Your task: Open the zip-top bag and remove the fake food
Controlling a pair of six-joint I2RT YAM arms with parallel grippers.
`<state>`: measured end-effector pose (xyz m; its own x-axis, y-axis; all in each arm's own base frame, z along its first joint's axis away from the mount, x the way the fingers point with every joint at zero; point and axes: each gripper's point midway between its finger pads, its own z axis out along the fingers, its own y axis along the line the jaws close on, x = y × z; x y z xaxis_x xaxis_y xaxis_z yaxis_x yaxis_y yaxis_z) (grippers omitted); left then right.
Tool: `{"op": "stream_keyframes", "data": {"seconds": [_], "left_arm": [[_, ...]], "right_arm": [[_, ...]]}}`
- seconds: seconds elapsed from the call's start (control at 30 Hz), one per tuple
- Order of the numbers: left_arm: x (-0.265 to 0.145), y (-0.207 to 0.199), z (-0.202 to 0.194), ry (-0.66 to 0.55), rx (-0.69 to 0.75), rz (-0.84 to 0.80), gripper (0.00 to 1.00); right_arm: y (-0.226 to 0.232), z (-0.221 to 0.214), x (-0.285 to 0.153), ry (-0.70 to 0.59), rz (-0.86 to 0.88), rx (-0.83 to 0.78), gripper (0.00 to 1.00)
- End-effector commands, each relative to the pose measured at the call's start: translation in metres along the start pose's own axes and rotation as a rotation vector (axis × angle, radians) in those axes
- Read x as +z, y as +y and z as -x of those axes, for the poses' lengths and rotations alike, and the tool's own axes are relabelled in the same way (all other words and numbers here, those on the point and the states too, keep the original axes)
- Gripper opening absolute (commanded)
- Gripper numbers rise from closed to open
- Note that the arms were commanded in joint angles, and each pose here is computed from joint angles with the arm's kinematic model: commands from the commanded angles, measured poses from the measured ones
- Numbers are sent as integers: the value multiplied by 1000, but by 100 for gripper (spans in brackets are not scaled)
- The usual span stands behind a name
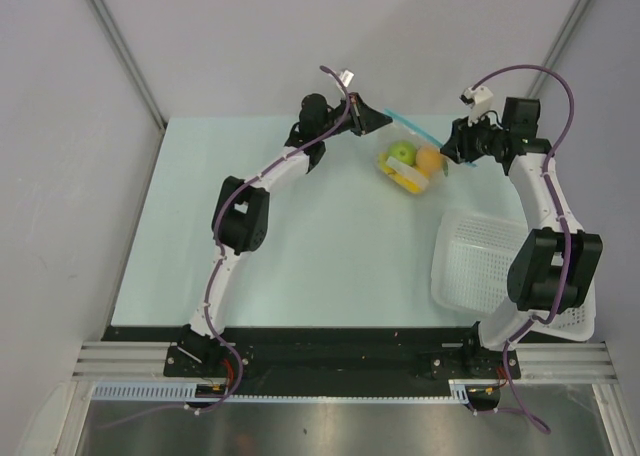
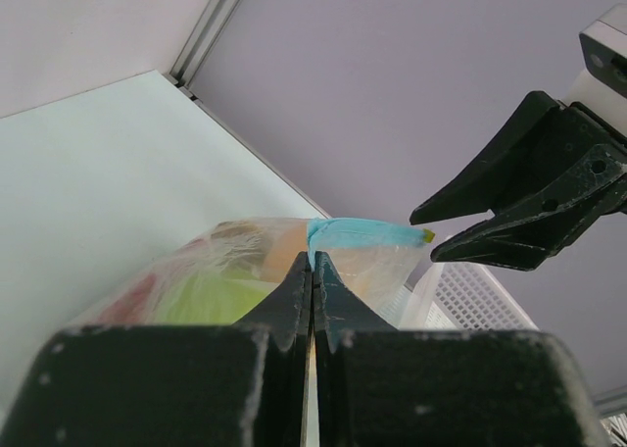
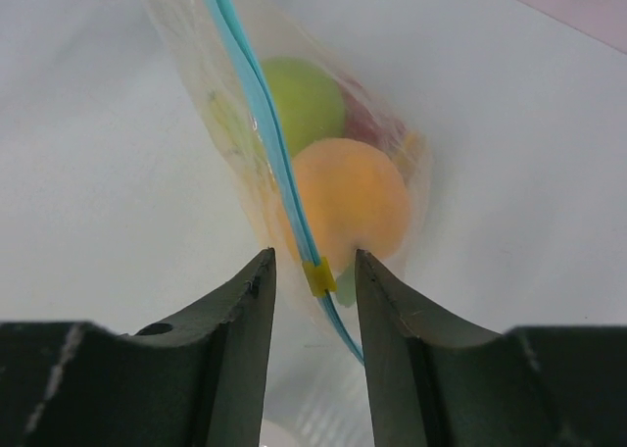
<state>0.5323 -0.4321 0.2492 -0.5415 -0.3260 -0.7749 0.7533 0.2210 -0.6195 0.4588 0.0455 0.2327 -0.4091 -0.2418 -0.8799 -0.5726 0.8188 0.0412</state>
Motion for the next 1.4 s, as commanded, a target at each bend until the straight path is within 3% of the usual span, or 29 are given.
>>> {"op": "stream_keyframes", "data": {"seconds": [0.0, 0.07, 0.17, 0.3, 0.63, 0.83, 1.0, 1.07, 1.17, 1.23, 1.27, 1.37], "left_arm": [[0, -25, 32, -62, 51, -72, 0], [0, -25, 31, -58, 50, -75, 0], [-1, -22, 30, -56, 45, -64, 0], [-3, -17, 36, -76, 40, -34, 0], [-5, 2, 49, -165, -59, 57, 0], [-9, 3, 46, -152, -79, 59, 0], [-10, 2, 36, -119, -92, 56, 0], [-12, 2, 34, -108, -94, 52, 0], [-12, 1, 30, -94, -99, 49, 0], [-11, 0, 30, -89, -97, 41, 0], [-11, -2, 30, -85, -93, 32, 0], [-9, -8, 28, -64, -86, -22, 0]], "right_arm": [[2, 4, -5, -12, 11, -20, 43], [3, 2, -4, -10, 17, -19, 42], [3, 0, -4, -7, 20, -8, 31], [0, -5, -7, 16, -8, 21, 1], [4, -30, -48, 88, -163, 48, 0], [16, -66, -75, 163, -246, 35, 0], [26, -98, -88, 216, -299, 34, 6], [32, -96, -93, 197, -303, 52, 14], [38, -96, -93, 187, -295, 85, 18], [42, -81, -93, 131, -291, 91, 29], [45, -72, -93, 96, -288, 123, 47], [50, -36, -89, -23, -242, 122, 61]]}}
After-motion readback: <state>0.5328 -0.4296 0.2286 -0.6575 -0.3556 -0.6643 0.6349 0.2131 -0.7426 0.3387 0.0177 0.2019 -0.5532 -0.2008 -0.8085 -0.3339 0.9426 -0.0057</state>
